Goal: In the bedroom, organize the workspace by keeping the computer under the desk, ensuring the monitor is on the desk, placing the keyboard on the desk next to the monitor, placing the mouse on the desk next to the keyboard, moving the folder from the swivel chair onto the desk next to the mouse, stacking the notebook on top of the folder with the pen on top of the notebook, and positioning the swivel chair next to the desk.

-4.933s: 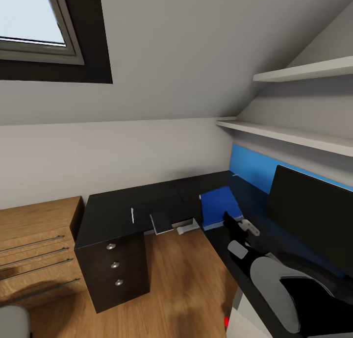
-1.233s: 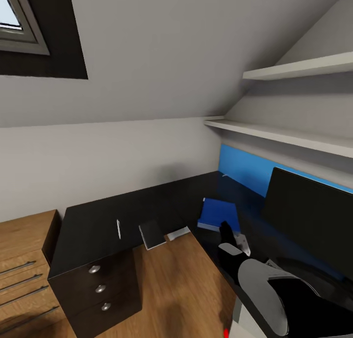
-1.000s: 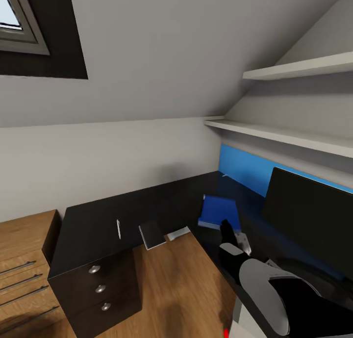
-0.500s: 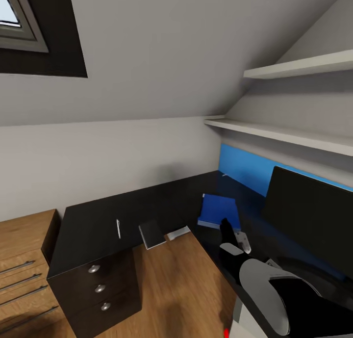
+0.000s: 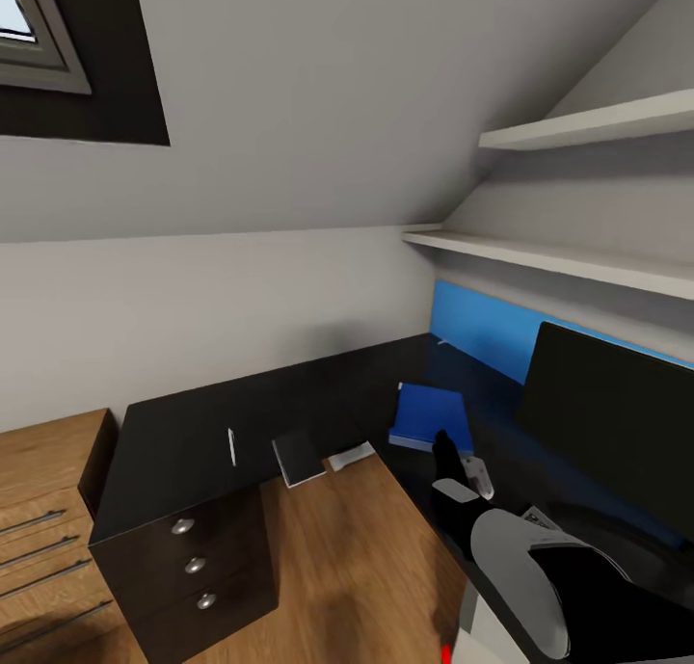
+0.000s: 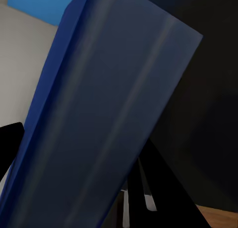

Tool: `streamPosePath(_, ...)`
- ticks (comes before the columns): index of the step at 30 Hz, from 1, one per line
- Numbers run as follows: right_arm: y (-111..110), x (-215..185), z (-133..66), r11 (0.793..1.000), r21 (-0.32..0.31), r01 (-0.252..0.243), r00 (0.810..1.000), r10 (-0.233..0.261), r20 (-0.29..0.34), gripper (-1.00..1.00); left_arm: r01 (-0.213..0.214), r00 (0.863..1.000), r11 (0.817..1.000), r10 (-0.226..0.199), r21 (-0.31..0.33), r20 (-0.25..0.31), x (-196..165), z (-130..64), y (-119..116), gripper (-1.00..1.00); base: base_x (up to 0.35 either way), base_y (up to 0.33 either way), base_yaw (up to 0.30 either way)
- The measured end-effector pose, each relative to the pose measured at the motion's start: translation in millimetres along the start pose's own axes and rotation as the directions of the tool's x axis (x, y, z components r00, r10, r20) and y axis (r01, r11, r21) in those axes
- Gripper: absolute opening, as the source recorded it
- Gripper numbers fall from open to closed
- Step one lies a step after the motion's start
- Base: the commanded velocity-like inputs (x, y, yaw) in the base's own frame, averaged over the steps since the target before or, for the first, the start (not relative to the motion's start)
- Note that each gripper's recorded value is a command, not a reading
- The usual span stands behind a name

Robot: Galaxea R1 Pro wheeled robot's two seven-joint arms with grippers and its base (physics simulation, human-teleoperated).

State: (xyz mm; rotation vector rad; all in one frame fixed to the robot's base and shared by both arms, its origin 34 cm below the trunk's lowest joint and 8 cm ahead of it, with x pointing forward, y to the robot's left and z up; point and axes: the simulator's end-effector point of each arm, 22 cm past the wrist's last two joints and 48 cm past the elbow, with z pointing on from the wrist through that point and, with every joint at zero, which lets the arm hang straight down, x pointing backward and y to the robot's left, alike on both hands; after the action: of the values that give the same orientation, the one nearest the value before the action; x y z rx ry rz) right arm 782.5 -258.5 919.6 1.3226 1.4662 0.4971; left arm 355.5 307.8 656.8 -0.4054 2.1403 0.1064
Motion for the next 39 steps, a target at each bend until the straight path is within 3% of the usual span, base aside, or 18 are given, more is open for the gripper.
streamPosePath(16,-23,-4,13.4,0.999,0.000,0.043,0.999,-0.043,0.012,-1.00,0.001,1.000,1.000,-0.001,0.000,0.001,13,13.6,0,1.00,0.000,0.000,0.000)
streamPosePath(22,-23,4,16.1,0.989,-0.045,0.139,0.990,-0.139,-0.001,-1.00,0.002,1.000,1.000,-0.002,0.000,0.002,19,18.8,0,1.00,0.000,0.000,0.000)
streamPosePath(25,-24,6,17.8,0.986,-0.057,0.159,0.987,-0.159,-0.002,-1.00,0.002,1.000,1.000,-0.002,0.000,0.003,22,21.4,0,1.00,0.000,0.000,0.000)
streamPosePath(31,-29,10,21.3,0.983,-0.068,0.171,0.985,-0.171,-0.001,-1.00,0.002,1.000,1.000,-0.002,-0.001,0.003,28,26.5,1,1.00,0.000,0.000,0.000)
streamPosePath(39,-28,18,23.0,0.973,-0.147,0.177,0.984,-0.179,-0.003,-1.00,0.002,1.000,1.000,-0.002,0.001,0.004,36,33.6,1,1.00,0.000,0.000,0.000)
